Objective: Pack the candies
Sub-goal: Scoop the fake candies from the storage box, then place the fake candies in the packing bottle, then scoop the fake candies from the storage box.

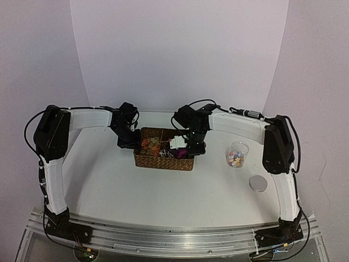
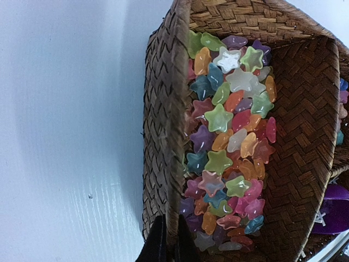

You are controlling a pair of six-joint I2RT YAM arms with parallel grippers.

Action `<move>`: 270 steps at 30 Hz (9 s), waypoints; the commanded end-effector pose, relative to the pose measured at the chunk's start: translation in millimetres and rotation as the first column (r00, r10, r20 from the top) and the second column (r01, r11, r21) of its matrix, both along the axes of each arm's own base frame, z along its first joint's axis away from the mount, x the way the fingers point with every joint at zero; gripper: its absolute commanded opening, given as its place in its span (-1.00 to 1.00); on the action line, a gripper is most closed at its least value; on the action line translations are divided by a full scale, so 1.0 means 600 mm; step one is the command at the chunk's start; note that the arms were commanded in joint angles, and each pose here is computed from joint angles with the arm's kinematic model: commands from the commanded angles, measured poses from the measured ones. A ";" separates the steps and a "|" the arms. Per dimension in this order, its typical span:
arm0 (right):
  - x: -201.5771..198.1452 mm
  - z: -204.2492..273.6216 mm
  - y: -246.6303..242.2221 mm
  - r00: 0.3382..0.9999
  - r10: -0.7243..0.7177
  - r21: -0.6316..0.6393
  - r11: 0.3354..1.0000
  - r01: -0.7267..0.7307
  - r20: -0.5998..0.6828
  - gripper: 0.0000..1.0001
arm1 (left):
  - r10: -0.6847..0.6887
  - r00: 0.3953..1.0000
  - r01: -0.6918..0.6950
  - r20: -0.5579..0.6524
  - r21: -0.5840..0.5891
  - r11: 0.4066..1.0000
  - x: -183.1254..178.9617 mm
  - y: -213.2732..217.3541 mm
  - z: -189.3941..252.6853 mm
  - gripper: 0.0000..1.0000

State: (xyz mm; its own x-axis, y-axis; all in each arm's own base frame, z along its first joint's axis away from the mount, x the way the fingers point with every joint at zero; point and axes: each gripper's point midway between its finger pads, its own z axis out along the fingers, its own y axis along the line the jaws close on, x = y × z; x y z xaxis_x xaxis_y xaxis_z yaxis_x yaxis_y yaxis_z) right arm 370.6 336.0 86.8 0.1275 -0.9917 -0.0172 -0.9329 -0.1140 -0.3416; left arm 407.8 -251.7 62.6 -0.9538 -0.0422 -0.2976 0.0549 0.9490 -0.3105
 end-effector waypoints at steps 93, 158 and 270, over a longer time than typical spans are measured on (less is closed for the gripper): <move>-0.115 0.127 -0.547 0.816 -0.570 0.337 0.753 0.566 -0.097 -1.00 | 0.058 0.996 -0.059 -0.073 -0.019 0.998 -0.004 0.006 -0.020 -1.00; -0.067 0.130 -0.580 0.914 -0.381 -0.163 0.902 0.401 0.140 -1.00 | 0.068 0.994 -0.070 -0.085 -0.023 0.997 -0.007 0.008 -0.024 -1.00; 0.143 0.222 -0.104 0.941 -0.332 0.559 0.768 0.313 -0.072 -1.00 | 0.030 0.998 -0.030 -0.055 -0.001 1.000 -0.003 0.003 -0.013 -1.00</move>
